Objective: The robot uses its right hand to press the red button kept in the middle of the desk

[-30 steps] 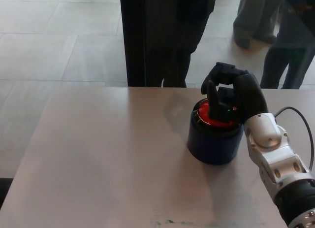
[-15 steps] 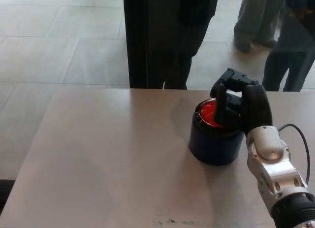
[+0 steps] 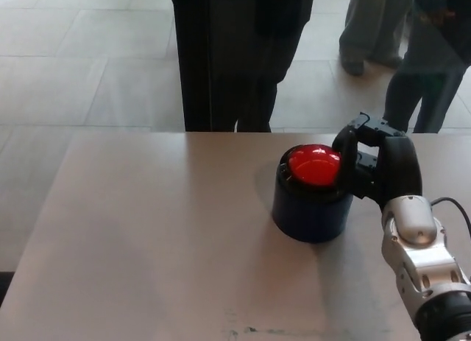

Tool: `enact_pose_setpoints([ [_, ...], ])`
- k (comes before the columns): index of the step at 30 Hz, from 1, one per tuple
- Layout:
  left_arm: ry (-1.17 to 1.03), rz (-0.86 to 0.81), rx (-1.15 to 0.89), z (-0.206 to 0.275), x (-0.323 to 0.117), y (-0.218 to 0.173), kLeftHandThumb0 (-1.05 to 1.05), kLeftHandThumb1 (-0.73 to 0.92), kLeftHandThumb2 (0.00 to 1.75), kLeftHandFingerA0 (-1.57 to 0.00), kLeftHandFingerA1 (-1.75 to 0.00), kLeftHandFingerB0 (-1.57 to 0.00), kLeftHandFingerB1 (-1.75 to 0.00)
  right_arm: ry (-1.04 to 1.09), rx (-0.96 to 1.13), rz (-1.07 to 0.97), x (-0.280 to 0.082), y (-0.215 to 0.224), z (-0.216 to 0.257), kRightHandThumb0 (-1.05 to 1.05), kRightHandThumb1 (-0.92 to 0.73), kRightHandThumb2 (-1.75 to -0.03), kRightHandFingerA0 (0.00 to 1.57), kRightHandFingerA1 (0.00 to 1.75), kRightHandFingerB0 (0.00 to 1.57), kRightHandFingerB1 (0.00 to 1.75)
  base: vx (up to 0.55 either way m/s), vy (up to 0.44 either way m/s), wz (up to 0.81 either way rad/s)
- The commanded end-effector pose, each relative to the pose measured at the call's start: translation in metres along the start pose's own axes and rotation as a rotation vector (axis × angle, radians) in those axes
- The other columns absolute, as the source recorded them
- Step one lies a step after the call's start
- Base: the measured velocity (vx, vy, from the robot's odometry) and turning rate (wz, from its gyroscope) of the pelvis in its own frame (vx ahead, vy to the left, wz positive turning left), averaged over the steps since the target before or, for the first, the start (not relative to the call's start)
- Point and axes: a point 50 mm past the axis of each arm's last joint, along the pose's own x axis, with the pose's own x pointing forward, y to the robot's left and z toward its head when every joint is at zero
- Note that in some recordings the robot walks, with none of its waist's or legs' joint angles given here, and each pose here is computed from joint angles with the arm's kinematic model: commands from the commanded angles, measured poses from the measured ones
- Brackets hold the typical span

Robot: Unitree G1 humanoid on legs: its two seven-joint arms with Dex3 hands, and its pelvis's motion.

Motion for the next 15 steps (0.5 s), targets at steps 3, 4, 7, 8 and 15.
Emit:
enact_pose_setpoints([
  [3,0.003,0.014,0.019,0.004,-0.001,0.006,-0.77,0.72,0.63,-0.21,-0.34,-0.19,-0.29,0.076,-0.06,0.031,0.036,-0.015,0.052,-0.29,-0.56,-1.08,0.98,1.75,0.82,1.59,0.0,0.0,0.0],
  [4,0.004,0.014,0.019,0.004,-0.001,0.005,-0.77,0.72,0.63,-0.21,-0.34,-0.19,-0.29,0.079,-0.06,0.031,0.036,-0.015,0.052,-0.29,-0.56,-1.08,0.98,1.75,0.82,1.59,0.0,0.0,0.0],
  [7,0.009,0.012,0.014,0.003,0.0,0.004,-0.77,0.72,0.63,-0.21,-0.32,-0.19,-0.29,-0.038,-0.126,0.058,0.047,-0.019,0.09,-0.22,-0.45,-1.24,0.97,1.75,0.8,1.56,0.0,0.0,0.0],
  [8,0.013,0.011,0.017,0.001,0.0,0.004,-0.77,0.76,0.63,-0.21,-0.33,-0.2,-0.29,-0.08,-0.128,0.068,0.05,-0.02,0.104,-0.26,-0.43,-1.27,0.99,1.75,0.81,1.58,0.0,0.0,0.0],
  [15,0.004,0.013,-0.003,-0.004,-0.005,0.005,-0.76,0.76,0.63,-0.2,-0.33,-0.18,-0.29,-0.208,-0.102,0.061,0.058,-0.046,0.168,-0.31,-0.37,-1.34,0.98,1.75,0.8,1.58,0.0,0.0,0.0],
])
